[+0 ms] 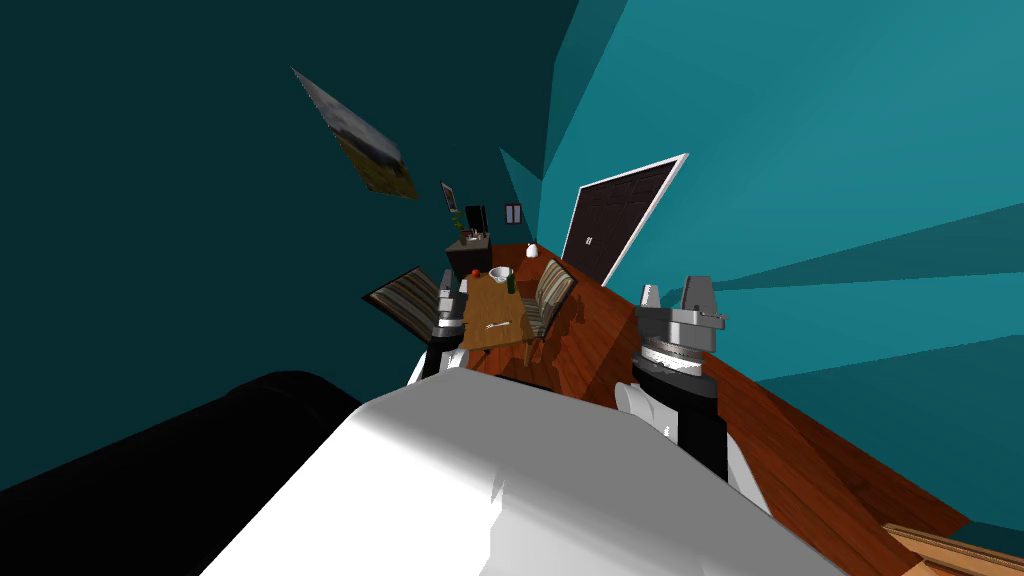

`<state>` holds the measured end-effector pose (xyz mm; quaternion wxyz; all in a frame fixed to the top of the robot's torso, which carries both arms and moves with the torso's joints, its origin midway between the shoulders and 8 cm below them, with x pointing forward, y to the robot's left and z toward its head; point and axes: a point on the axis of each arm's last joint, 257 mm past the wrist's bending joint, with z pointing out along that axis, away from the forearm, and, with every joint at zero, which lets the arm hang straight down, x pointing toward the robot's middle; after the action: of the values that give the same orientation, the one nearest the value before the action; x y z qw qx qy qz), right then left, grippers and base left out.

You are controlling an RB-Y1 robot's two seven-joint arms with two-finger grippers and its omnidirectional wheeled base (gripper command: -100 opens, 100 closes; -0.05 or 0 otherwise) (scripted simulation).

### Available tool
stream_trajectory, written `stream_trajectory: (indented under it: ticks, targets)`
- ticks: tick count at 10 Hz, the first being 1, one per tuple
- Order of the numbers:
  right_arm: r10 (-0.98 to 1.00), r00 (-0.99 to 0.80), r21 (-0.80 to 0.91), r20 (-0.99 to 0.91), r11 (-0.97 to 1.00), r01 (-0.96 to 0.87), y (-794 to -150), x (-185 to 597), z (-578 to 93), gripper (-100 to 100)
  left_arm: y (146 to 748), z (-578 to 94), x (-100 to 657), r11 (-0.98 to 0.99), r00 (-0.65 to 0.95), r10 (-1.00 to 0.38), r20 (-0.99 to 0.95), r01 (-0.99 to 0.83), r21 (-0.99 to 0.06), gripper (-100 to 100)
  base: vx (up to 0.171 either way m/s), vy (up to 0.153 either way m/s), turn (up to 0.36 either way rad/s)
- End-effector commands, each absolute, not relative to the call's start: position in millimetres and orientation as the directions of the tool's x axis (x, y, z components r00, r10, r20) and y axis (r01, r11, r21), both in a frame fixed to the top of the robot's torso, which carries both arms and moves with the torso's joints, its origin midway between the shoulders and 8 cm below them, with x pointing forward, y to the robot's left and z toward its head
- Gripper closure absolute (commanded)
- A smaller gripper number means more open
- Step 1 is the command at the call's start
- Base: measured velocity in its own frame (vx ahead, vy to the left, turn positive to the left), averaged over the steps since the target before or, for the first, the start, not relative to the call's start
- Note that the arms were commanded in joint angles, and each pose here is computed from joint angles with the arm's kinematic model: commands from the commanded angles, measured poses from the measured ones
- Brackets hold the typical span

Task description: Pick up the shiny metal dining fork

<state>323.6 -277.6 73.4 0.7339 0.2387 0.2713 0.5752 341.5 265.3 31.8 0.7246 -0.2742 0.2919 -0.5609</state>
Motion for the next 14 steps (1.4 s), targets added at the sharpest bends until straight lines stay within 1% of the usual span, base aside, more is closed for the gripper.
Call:
stream_trajectory:
  ticks: [1,5,6,9,14]
  targets:
    - [0.974,0.191,0.662,-0.124,0.224,-0.715,-277.6,323.6,73.4,0,260.3,24.8,347.9,0.227,0.178,-0.973,-0.146,0.640,-0.734,-100,-0.013,0.002,-0.019]
    - [0.974,0.191,0.662,-0.124,0.224,-0.715,-277.6,323.6,73.4,0,246.6,-14.1,380.9,0.250,0.105,-0.967,-0.231,0.561,-0.789,-100,-0.038,0.015,-0.040]
    - [0.974,0.191,0.662,-0.124,0.224,-0.715,-277.6,323.7,73.4,0,246.9,-16.6,381.8,0.250,0.105,-0.967,-0.232,0.556,-0.792,-100,-0.039,0.008,-0.020]
    - [0.974,0.191,0.662,-0.124,0.224,-0.715,-277.6,323.7,73.4,0,239.7,-56.9,415.7,0.273,0.052,-0.958,-0.281,0.464,-0.843,-100,-0.045,0.006,-0.059]
    - [0.974,0.191,0.662,-0.124,0.224,-0.715,-277.6,323.6,73.4,0,240.4,-107.6,444.6,0.294,0.016,-0.951,-0.309,0.349,-0.890,-100,-0.029,0.010,-0.031]
